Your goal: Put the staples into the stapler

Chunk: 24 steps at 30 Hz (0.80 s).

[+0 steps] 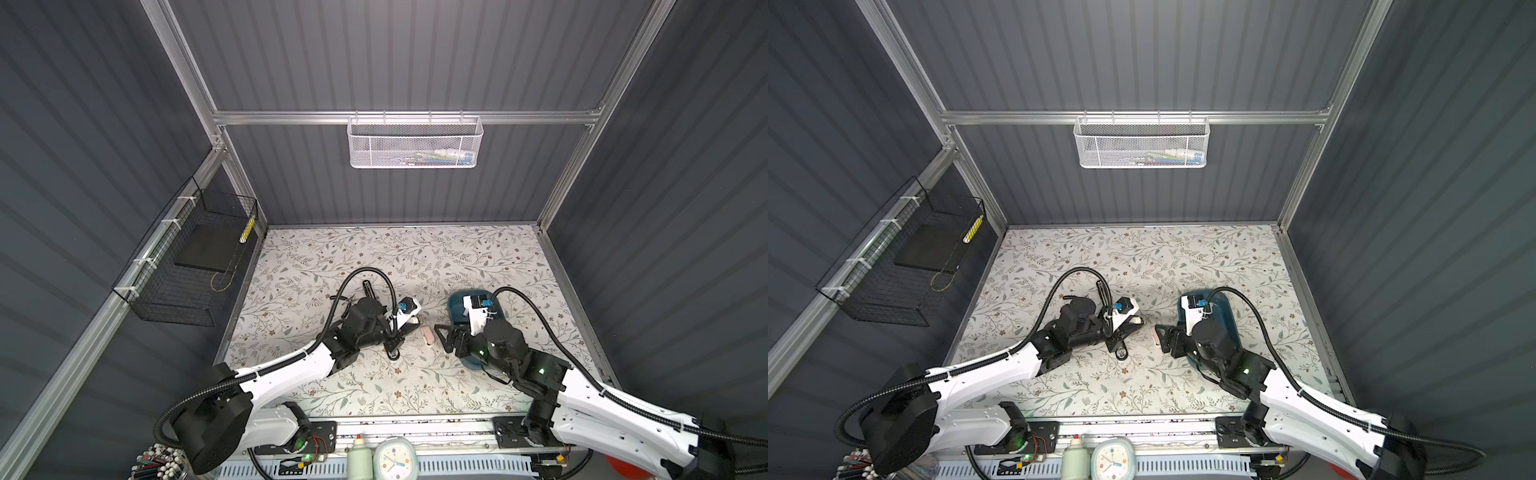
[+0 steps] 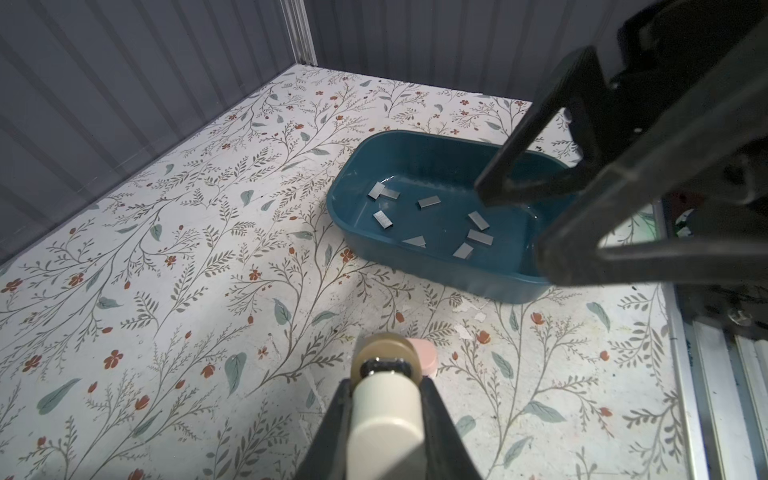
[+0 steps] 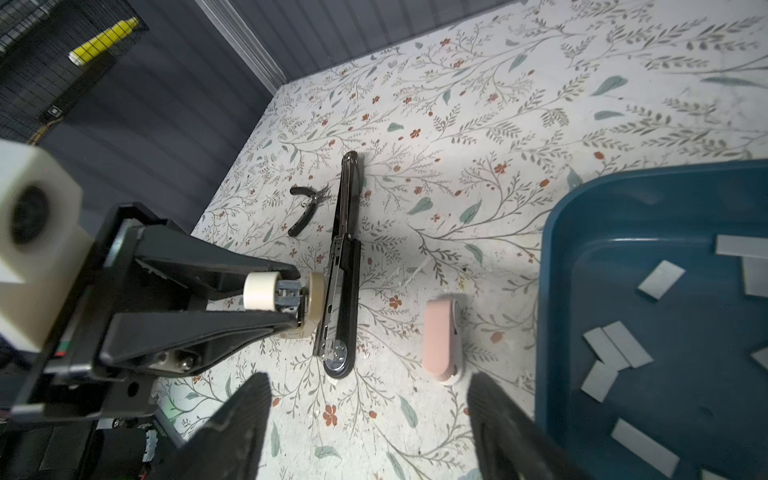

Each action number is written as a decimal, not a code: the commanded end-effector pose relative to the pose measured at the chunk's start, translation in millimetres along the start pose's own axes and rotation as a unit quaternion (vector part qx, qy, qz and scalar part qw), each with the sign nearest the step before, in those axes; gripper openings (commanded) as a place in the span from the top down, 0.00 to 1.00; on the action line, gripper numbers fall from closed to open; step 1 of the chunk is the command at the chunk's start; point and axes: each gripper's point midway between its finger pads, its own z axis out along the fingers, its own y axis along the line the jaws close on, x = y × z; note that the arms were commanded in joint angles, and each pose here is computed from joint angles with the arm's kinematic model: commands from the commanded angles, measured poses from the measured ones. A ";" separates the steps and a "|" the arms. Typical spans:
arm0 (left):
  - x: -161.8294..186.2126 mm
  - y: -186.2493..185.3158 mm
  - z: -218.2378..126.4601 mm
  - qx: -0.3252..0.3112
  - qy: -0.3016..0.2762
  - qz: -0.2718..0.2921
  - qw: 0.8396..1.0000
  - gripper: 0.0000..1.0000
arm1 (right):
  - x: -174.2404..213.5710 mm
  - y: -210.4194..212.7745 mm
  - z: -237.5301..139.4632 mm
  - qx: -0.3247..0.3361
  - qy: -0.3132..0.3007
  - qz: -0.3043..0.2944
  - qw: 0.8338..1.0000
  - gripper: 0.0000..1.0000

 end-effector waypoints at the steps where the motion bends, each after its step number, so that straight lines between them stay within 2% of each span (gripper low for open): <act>1: -21.6 -8.9 -4.8 0.026 -0.030 0.012 0.999 1.00 | 1.9 12.4 5.8 -0.022 0.009 0.013 1.000 0.35; 4: -23.2 -26.4 -6.4 0.077 -0.035 0.028 0.996 1.00 | 3.1 18.3 9.7 -0.030 0.015 0.014 0.999 0.38; 7: -17.5 -39.2 -1.6 0.124 -0.012 0.038 0.991 1.00 | 0.4 22.9 10.6 -0.036 0.014 0.017 0.999 0.39; 11: -9.6 -34.1 8.6 0.119 0.021 0.028 0.992 1.00 | -3.9 22.8 10.8 -0.033 0.004 0.023 0.999 0.38; 18: -17.2 -35.8 1.5 0.116 -0.010 0.038 0.993 1.00 | -0.9 1.5 15.1 0.018 -0.006 0.035 0.999 0.46; 24: -19.6 -35.6 2.0 0.117 -0.008 0.034 0.992 1.00 | 3.4 8.2 22.0 0.006 0.010 0.025 1.000 0.48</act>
